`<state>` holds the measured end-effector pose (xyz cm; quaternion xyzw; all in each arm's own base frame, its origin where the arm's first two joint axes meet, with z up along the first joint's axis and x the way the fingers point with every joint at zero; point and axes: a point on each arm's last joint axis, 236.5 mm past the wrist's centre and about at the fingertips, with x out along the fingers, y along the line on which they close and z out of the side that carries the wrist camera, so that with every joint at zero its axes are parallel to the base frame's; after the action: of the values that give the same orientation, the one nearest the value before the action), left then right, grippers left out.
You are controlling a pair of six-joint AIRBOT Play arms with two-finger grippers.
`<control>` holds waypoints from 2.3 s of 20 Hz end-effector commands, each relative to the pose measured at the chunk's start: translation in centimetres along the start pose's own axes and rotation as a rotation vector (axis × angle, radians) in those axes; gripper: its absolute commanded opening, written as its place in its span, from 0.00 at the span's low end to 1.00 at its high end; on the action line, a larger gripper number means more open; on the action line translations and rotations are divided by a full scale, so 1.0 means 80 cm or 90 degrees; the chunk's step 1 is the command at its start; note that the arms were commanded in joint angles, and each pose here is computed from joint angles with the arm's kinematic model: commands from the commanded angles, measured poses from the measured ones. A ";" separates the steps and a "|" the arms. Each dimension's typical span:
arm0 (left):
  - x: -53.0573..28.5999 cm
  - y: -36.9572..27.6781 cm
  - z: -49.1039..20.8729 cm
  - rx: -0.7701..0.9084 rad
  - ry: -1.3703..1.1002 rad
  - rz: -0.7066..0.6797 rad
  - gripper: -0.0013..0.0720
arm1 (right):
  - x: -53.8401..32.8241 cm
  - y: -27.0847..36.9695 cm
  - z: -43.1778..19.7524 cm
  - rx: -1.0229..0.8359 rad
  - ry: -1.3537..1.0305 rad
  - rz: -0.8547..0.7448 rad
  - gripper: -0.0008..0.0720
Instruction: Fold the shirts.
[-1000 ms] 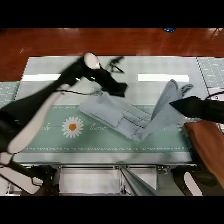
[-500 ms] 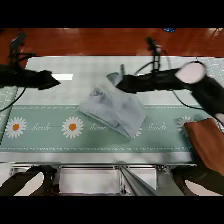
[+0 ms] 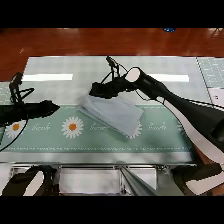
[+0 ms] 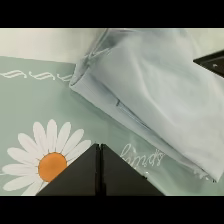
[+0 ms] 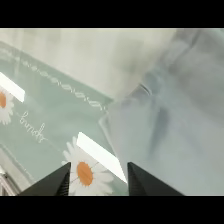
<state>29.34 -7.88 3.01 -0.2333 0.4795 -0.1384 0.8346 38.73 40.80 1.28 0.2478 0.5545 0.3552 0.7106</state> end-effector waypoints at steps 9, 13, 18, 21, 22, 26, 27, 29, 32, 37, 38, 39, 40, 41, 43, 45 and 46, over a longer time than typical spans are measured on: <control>0.011 0.011 -0.001 -0.019 -0.014 0.005 0.04 | -0.367 -0.206 -0.080 0.159 -0.177 -0.538 0.58; 0.011 0.010 -0.004 -0.019 -0.007 0.003 0.04 | -0.266 -0.234 -0.172 0.309 -0.212 -0.346 0.58; 0.011 0.010 -0.006 -0.019 -0.004 0.002 0.04 | -0.184 -0.234 -0.189 0.388 -0.182 -0.196 0.58; 0.011 0.009 -0.008 -0.019 0.002 0.001 0.04 | -0.148 -0.238 -0.191 0.400 -0.133 -0.163 0.58; 0.011 0.009 -0.009 -0.019 0.005 0.000 0.04 | -0.137 -0.237 -0.185 0.404 -0.124 -0.147 0.58; 0.011 0.009 -0.011 -0.019 0.008 -0.001 0.04 | -0.092 -0.202 -0.154 0.394 -0.083 -0.041 0.58; 0.012 0.009 -0.011 -0.020 0.009 -0.001 0.04 | -0.076 -0.188 -0.150 0.378 -0.065 -0.024 0.52; 0.015 0.011 -0.013 -0.024 0.015 0.000 0.04 | -0.051 -0.155 -0.135 0.303 -0.035 0.001 0.12; 0.021 0.015 -0.016 -0.032 0.028 0.002 0.04 | -0.056 -0.092 -0.075 0.165 -0.049 0.037 0.05; 0.033 0.024 -0.023 -0.037 0.052 0.005 0.04 | -0.145 -0.026 0.057 -0.005 -0.125 -0.067 0.05; 0.034 0.025 -0.023 -0.010 0.055 0.005 0.04 | -0.174 -0.021 0.078 -0.023 -0.141 -0.090 0.05; 0.035 0.026 -0.024 0.005 0.058 0.005 0.04 | -0.207 -0.020 0.096 -0.038 -0.152 -0.117 0.05; 0.036 0.026 -0.024 0.004 0.059 0.004 0.04 | -0.242 -0.024 0.110 -0.043 -0.163 -0.147 0.05; 0.036 0.026 -0.025 0.003 0.060 0.004 0.04 | -0.275 -0.031 0.123 -0.037 -0.177 -0.173 0.05; 0.036 0.026 -0.024 0.003 0.059 0.004 0.04 | -0.341 -0.045 0.140 -0.001 -0.207 -0.196 0.05; 0.036 0.026 -0.025 0.003 0.060 0.004 0.04 | -0.406 -0.065 0.146 0.043 -0.241 -0.216 0.05; 0.036 0.026 -0.025 0.003 0.060 0.004 0.04 | -0.438 -0.076 0.144 0.070 -0.260 -0.227 0.05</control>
<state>29.08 -7.95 -0.96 -0.2263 0.5185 -0.1457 0.8116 47.18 17.31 18.61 0.2358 0.4491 0.2073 0.8365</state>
